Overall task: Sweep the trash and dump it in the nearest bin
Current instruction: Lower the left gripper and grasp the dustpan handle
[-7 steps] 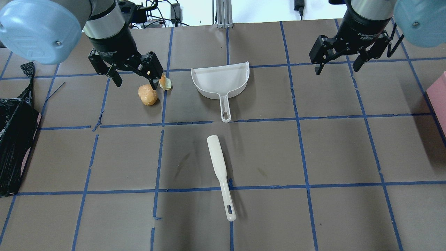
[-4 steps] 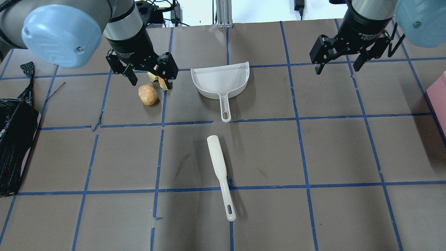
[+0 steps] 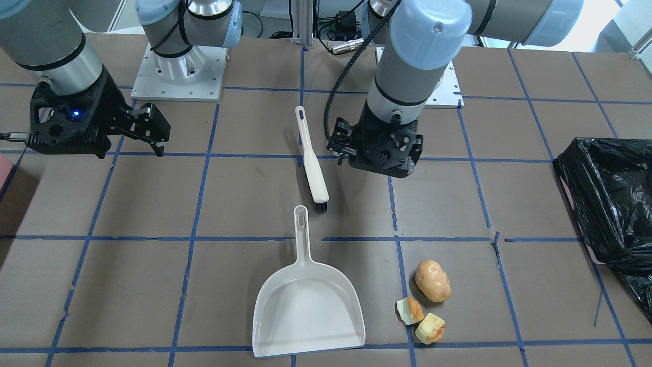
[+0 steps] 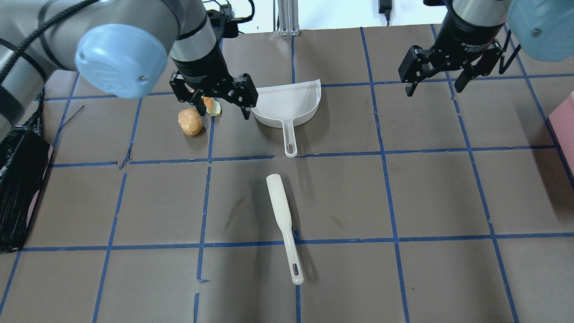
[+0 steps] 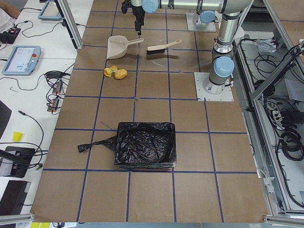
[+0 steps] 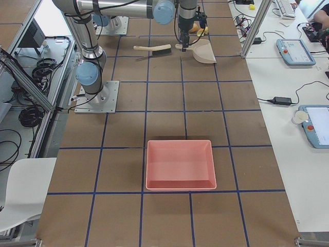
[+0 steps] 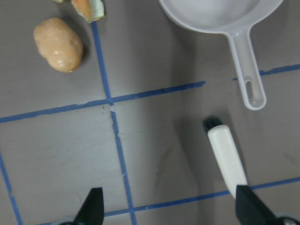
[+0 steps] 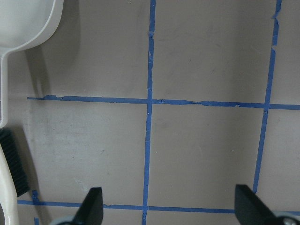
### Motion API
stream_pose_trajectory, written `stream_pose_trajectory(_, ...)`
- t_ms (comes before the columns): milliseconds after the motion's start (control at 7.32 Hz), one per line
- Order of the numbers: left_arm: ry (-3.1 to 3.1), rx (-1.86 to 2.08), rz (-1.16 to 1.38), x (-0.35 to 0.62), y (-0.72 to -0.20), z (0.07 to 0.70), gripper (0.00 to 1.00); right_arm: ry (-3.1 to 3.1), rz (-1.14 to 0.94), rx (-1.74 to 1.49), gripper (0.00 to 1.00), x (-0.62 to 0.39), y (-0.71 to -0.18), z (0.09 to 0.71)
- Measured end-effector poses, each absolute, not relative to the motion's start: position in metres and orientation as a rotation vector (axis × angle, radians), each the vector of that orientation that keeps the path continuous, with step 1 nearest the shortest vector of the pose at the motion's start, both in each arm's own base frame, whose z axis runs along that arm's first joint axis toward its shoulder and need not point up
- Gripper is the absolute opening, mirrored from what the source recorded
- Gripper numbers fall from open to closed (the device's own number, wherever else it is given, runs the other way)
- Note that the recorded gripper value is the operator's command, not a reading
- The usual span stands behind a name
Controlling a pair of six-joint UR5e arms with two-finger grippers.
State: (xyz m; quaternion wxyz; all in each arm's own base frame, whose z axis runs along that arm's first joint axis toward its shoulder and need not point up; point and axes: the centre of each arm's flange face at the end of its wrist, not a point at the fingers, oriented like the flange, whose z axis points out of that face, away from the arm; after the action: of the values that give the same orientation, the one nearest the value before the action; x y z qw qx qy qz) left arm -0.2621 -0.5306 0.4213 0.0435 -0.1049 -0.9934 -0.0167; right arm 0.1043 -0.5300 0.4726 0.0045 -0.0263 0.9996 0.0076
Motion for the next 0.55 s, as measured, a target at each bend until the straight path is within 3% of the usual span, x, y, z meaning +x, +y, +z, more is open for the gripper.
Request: stream_pose_trajectory(546, -3.037, -0.32, 0.079, -0.32, -0.544, 0.318, 0.99, 3.132, 0.025, -0.079, 1.0, 0.104, -0.529, 0.472)
